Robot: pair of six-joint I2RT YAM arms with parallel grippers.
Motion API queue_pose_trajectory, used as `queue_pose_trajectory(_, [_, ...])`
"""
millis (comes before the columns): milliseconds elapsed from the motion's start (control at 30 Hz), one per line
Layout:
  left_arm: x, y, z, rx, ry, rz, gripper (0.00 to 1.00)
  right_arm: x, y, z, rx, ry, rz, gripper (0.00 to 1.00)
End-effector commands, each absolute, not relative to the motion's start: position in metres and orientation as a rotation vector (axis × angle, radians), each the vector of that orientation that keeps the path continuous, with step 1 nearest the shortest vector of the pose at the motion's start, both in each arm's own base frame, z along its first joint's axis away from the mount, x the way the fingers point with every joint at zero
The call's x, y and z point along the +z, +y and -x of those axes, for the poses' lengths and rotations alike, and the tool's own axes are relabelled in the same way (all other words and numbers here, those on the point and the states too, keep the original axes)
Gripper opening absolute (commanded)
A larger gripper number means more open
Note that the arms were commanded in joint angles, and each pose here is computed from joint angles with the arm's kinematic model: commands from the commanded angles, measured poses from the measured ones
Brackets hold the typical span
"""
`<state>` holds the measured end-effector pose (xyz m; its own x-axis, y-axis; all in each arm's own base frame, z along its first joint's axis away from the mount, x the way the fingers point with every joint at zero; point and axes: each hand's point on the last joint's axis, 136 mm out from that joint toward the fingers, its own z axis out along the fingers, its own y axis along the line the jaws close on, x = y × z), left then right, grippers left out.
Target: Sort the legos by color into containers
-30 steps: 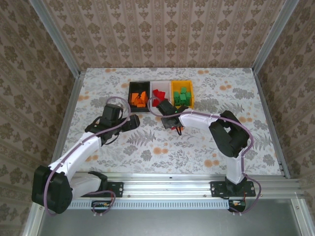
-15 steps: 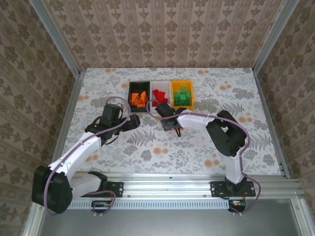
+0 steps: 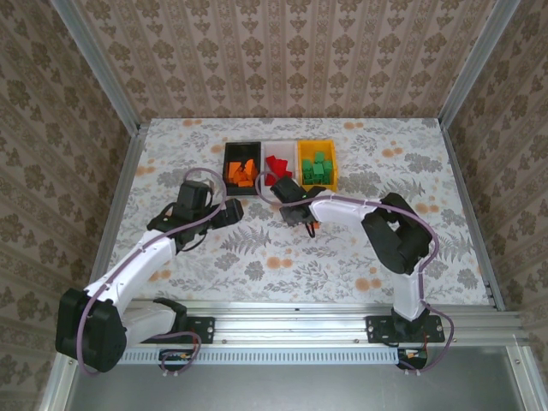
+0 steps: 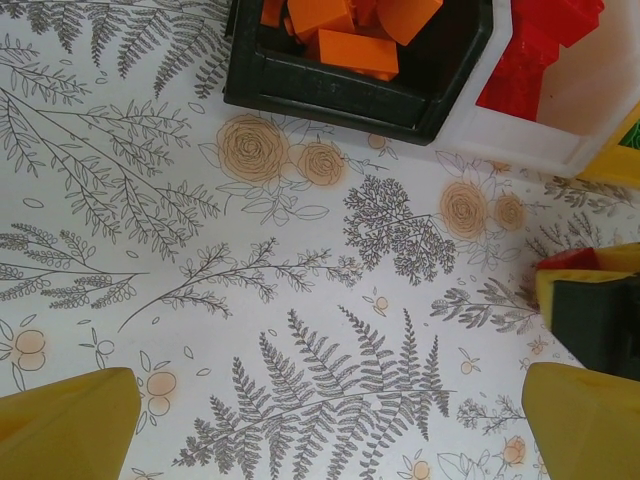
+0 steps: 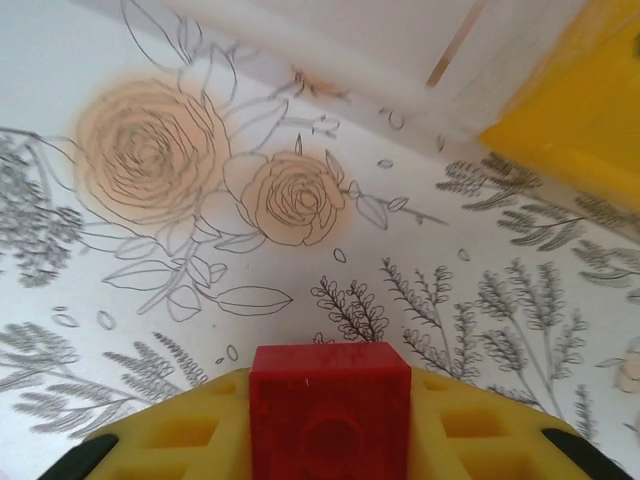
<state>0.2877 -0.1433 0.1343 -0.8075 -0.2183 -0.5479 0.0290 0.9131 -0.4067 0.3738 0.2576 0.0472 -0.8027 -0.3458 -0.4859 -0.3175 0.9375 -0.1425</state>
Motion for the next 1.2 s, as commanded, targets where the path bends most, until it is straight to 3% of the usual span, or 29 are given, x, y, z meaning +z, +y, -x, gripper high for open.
queue_pose_trajectory(0, [0.136,-0.140,-0.288,-0.543,2.456,0.157,1.00,0.121,0.273,-0.397,0.017,2.434,0.439,0.31])
queue_pose_trajectory(167, [0.128,-0.132,-0.286,-0.561,2.476,0.222,1.00,0.151,0.281,-0.440,0.038,2.395,0.409,0.31])
queue_pose_trajectory(533, [0.117,-0.132,-0.276,-0.646,2.513,0.278,1.00,0.122,0.289,-0.522,0.062,2.477,0.385,0.33])
queue_pose_trajectory(733, [0.119,-0.133,-0.276,-0.655,2.512,0.270,1.00,0.107,0.292,-0.534,0.044,2.491,0.406,0.37])
queue_pose_trajectory(867, [0.122,-0.134,-0.278,-0.664,2.503,0.265,1.00,0.108,0.287,-0.537,0.019,2.493,0.407,0.53])
queue_pose_trajectory(1167, [0.134,-0.141,-0.283,-0.713,2.475,0.246,1.00,0.198,0.303,-0.520,0.074,2.333,0.440,0.59])
